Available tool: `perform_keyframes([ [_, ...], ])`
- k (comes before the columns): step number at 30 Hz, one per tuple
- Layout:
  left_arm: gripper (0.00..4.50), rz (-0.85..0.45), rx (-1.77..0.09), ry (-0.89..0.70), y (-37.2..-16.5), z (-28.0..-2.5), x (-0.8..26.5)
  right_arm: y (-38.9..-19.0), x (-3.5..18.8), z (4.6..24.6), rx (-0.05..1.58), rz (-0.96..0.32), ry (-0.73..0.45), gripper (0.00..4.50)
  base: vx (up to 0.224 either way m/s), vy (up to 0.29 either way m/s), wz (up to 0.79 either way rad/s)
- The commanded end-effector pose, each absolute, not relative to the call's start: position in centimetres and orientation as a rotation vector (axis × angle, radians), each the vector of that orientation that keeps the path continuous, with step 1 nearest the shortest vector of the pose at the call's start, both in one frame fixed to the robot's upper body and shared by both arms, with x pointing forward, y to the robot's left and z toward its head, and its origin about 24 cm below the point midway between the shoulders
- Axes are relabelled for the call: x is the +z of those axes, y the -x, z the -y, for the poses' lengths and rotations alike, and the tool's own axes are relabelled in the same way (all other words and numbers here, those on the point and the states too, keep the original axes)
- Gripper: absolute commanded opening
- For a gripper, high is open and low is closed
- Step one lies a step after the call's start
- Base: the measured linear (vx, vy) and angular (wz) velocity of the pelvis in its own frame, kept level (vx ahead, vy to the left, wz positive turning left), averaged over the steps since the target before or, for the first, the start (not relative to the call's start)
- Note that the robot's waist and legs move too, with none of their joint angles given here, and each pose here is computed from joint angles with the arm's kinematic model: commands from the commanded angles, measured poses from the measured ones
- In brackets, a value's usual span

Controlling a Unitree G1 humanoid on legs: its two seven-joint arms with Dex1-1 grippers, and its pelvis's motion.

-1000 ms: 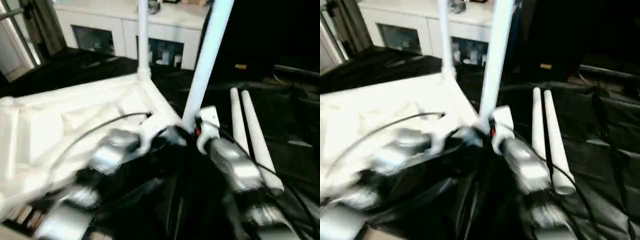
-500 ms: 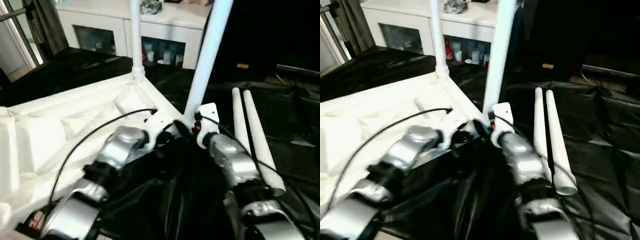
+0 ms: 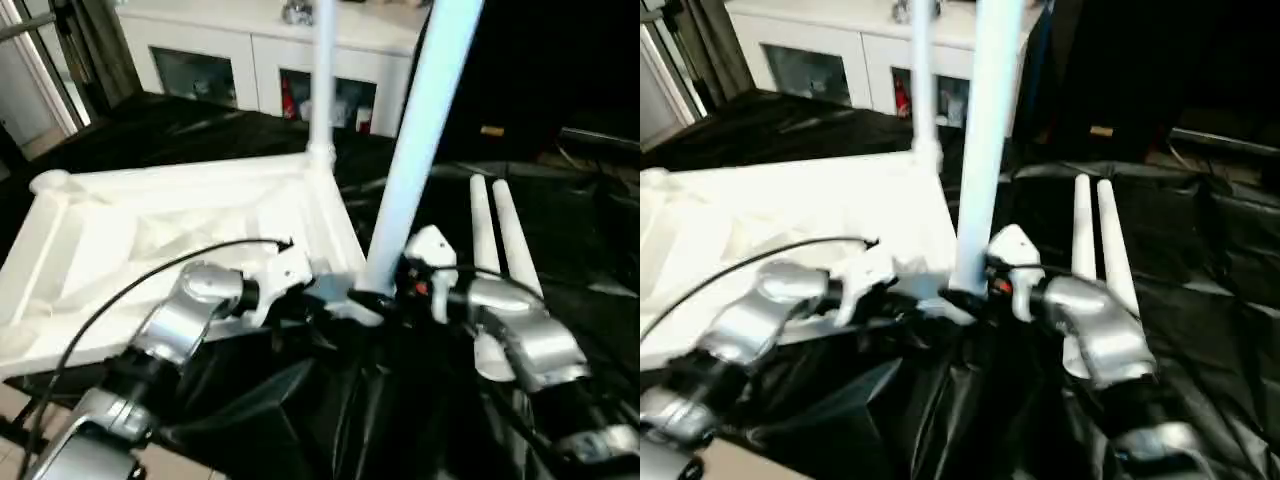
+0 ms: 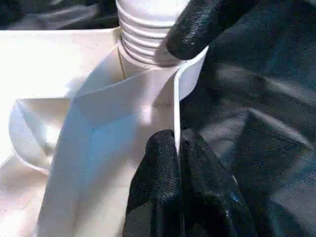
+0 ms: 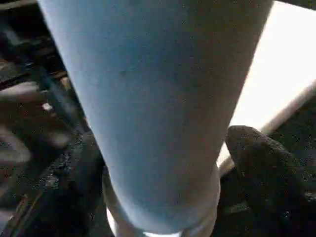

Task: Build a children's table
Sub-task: Rotate leg to tighten

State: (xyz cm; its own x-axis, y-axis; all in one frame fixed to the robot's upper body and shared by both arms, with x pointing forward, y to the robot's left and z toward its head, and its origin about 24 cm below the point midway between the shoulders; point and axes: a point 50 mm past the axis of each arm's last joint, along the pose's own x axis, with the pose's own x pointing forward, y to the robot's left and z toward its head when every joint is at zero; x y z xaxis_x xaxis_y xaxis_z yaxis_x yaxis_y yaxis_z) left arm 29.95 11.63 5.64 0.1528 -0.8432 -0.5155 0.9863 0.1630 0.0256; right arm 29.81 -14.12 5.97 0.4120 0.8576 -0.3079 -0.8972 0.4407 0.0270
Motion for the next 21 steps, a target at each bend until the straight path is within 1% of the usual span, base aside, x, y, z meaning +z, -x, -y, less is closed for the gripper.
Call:
perform_keyframes([
  [1,0.0,-0.342,-1.482,-0.365,-29.3,-10.4,7.0,-29.7,6.3,14.6,1.126,-0.303,0.174,3.9,0.0,0.0,0.0],
  [2,0.0,-0.343,-1.482,-0.366,-29.3,-10.4,7.0,-29.7,6.3,14.6,1.125,-0.303,0.175,3.9,0.0,0.0,0.0],
  [3,0.0,-0.344,-1.483,-0.367,-29.3,-10.5,7.0,-29.7,6.4,14.6,1.122,-0.301,0.166,3.65,0.0,0.0,0.0],
  [5,0.0,-0.345,-1.484,-0.367,-29.3,-10.5,7.0,-29.7,6.4,14.6,1.13,-0.302,0.159,3.65,0.0,0.0,0.0],
  [6,0.0,-0.348,-1.485,-0.368,-29.2,-10.6,7.0,-29.6,6.4,14.5,1.141,-0.308,0.158,3.52,0.0,0.0,0.0],
  [7,0.0,-0.348,-1.485,-0.368,-29.2,-10.6,7.0,-29.6,6.4,14.5,1.141,-0.308,0.158,3.29,0.0,0.0,0.0],
  [9,0.0,-0.353,-1.486,-0.37,-29.2,-10.7,7.0,-29.4,6.2,14.4,1.167,-0.324,0.167,3.29,0.0,0.0,0.0],
  [10,0.0,-0.353,-1.486,-0.37,-29.2,-10.7,7.0,-29.4,6.2,14.4,1.167,-0.324,0.167,3.09,0.0,0.0,0.0],
  [11,0.0,-0.355,-1.487,-0.37,-29.1,-10.8,7.0,-29.3,6.1,14.3,1.175,-0.329,0.169,2.99,0.0,0.0,0.0],
  [12,0.0,-0.357,-1.487,-0.371,-29.1,-10.8,7.0,-29.2,6.0,14.3,1.181,-0.333,0.166,2.99,0.0,0.0,0.0],
  [13,0.0,-0.36,-1.485,-0.372,-29.1,-10.8,7.0,-29.2,6.0,14.2,1.185,-0.337,0.161,2.83,0.0,0.0,0.0],
  [18,0.0,-0.359,-1.472,-0.375,-29.2,-10.9,7.0,-29.1,5.8,14.0,1.186,-0.341,0.145,2.71,0.0,0.0,0.0],
  [19,0.0,-0.358,-1.42,-0.377,-29.7,-10.8,6.9,-29.1,5.4,13.7,1.154,-0.348,0.121,2.71,0.0,0.0,0.0],
  [20,0.0,-0.358,-1.42,-0.377,-29.7,-10.8,6.9,-29.1,5.4,13.7,1.154,-0.348,0.121,2.7,0.0,0.0,0.0],
  [21,0.0,-0.368,-1.365,-0.378,-30.2,-10.8,6.8,-29.3,5.0,13.6,1.108,-0.352,0.107,2.7,0.0,0.0,0.0],
])
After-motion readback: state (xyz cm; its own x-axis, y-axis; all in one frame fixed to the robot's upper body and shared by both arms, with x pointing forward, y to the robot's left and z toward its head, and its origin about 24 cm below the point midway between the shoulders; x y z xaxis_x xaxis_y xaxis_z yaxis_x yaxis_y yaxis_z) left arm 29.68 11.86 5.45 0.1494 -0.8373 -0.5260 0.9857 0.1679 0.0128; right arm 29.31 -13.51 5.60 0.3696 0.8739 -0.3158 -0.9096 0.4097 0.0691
